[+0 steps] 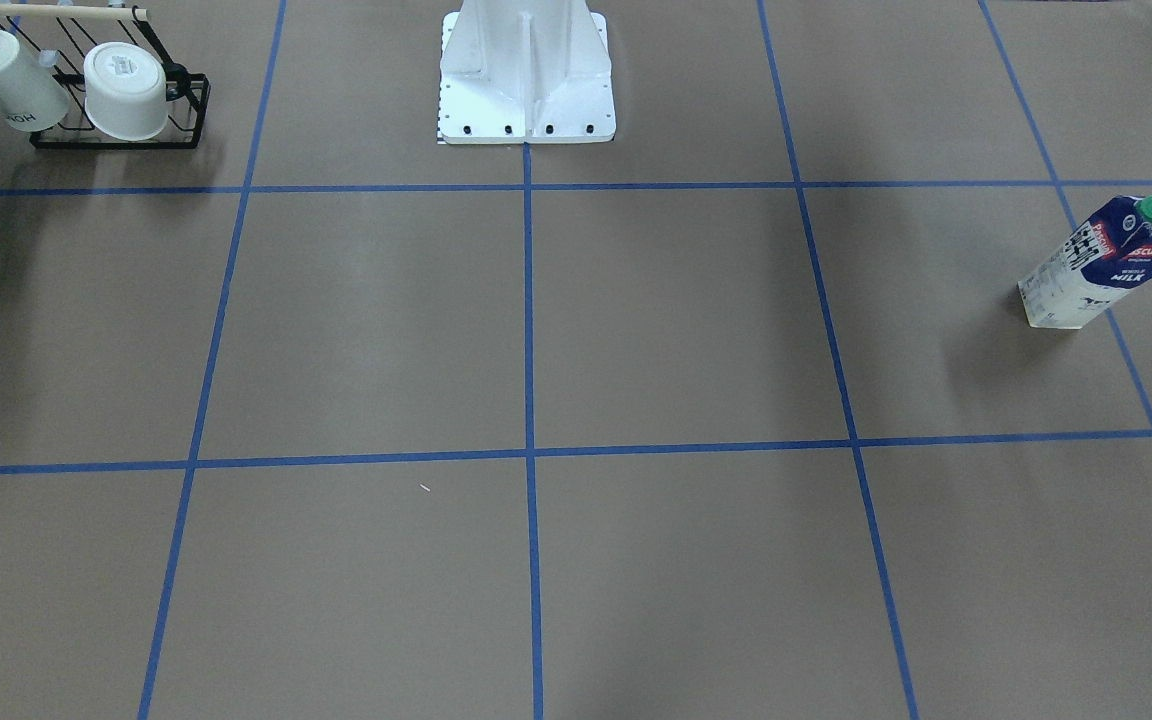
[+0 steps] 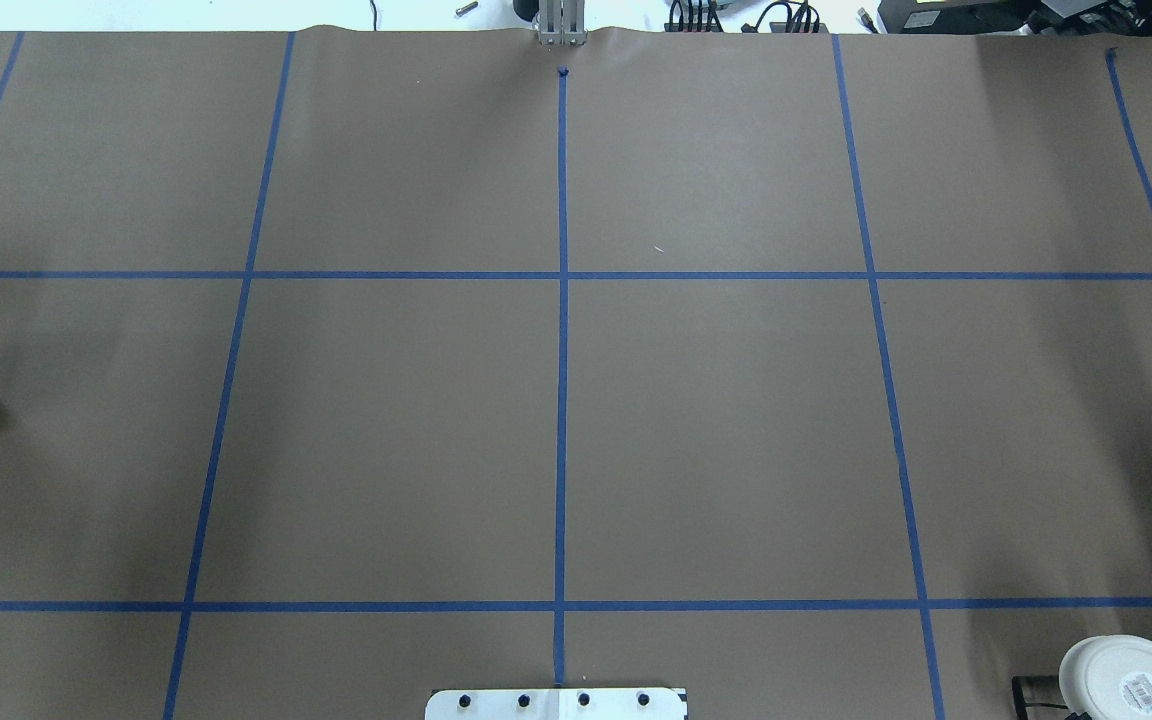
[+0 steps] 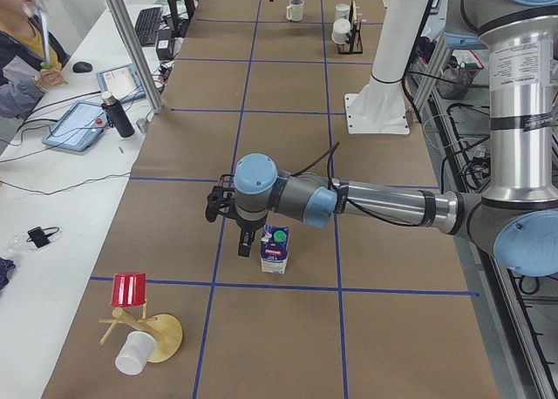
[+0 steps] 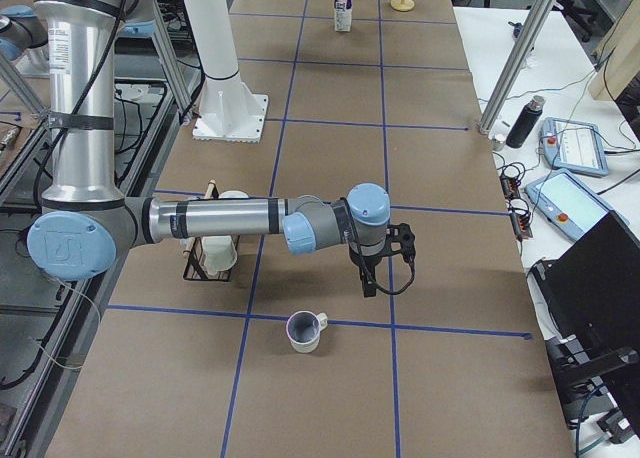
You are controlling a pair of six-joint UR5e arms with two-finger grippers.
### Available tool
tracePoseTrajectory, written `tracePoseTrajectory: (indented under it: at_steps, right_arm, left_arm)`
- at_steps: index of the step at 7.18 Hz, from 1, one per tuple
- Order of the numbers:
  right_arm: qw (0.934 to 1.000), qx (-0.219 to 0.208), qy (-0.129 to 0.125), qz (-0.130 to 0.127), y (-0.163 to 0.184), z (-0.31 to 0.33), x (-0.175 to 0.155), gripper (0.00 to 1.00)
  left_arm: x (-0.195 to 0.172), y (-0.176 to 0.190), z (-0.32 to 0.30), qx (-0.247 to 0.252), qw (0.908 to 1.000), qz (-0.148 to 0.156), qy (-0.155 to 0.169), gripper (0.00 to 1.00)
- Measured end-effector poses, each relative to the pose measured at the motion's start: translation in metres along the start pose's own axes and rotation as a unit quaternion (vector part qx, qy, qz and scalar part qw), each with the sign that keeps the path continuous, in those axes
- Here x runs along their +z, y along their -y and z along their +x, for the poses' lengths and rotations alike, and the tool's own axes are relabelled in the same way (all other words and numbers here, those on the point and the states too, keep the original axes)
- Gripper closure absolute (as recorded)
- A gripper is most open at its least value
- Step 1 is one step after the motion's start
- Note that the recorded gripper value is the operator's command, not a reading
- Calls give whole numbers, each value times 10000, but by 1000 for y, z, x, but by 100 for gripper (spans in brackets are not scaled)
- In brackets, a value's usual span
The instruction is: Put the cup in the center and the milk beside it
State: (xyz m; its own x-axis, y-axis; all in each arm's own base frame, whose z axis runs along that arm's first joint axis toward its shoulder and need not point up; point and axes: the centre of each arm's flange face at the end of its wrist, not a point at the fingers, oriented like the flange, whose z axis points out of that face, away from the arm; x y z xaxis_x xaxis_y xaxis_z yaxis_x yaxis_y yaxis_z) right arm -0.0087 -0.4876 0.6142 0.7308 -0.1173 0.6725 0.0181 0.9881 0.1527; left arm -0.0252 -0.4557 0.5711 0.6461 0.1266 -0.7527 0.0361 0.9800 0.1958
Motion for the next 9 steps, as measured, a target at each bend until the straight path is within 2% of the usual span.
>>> tracePoseTrajectory:
  at_steps: [2, 4, 5, 7, 9]
  right_arm:
    - [9998, 84, -163, -61, -11, 12, 6, 0]
    - [9996, 172, -150, -145, -27, 18, 10, 0]
    - [9997, 178, -66, -164, -38, 20, 12, 0]
    - [9996, 121, 150, -187, -84, 47, 27, 0]
    - [9998, -53, 172, -78, -136, 99, 37, 0]
  left_arm:
    - [2, -9, -4, 60, 10000, 61, -10, 2]
    - [5, -12, -8, 38, 9999, 79, 83, 2]
    - [5, -12, -10, 25, 9998, 96, 190, 2]
    - [6, -12, -13, 15, 9996, 101, 271, 2]
    - [8, -13, -15, -1, 9996, 84, 283, 1]
